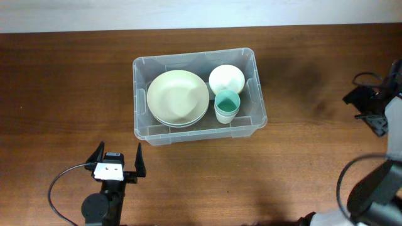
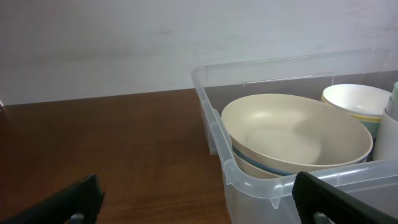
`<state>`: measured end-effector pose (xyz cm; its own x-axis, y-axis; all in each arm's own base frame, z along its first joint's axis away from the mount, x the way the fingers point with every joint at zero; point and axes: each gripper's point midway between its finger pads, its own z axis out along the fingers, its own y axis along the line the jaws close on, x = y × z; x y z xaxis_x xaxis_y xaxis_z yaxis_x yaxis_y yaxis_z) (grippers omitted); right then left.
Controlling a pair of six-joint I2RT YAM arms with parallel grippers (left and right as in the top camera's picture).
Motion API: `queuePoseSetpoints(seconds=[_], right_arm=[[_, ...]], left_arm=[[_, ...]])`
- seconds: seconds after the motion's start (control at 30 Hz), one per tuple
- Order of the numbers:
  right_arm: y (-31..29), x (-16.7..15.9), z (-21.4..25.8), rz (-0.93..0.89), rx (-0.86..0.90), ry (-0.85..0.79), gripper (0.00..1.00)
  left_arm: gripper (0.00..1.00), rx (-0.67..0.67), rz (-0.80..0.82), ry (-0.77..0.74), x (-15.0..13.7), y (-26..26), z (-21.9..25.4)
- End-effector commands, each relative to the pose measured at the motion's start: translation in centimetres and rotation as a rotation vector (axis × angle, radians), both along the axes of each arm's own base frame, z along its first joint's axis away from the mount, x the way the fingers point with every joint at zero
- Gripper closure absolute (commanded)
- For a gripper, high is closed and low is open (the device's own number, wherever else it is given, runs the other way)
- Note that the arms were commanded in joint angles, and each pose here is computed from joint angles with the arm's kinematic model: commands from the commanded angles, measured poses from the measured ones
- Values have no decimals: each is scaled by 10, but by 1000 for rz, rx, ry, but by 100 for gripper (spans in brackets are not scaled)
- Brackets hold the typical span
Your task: Pack container
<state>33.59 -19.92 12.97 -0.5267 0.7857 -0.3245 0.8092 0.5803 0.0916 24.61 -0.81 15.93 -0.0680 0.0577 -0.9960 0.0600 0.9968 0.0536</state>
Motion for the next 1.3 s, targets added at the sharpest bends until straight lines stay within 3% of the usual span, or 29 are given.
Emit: queuePoseSetpoints(seconds=[0.0,0.13,0.33,0.47,0.57,0.73,0.93,1.27], right_arm=[[22,1,71,48,-115,-159,1],[60,-4,121,155,-194,-278,1],[137,-47,182,380,-297,-492,1],[157,-79,190,427,-287,-601,1],[163,-97,202,490,-375,-748,1],[189,-116,200,701,-463,-902,1],[205,-130,184,774,-525,-1065,1],[224,-122,149,848,-586,-1290,1]], left_arm=[[1,-6,10,1,0,2,-1],[1,-6,10,1,0,2,-1],[1,-6,10,1,0,2,-1],[1,-6,10,1,0,2,-1],[1,-6,10,1,0,2,-1],[1,-6,10,1,0,2,-1],[1,-6,10,1,0,2,-1],[1,-6,10,1,0,2,-1]])
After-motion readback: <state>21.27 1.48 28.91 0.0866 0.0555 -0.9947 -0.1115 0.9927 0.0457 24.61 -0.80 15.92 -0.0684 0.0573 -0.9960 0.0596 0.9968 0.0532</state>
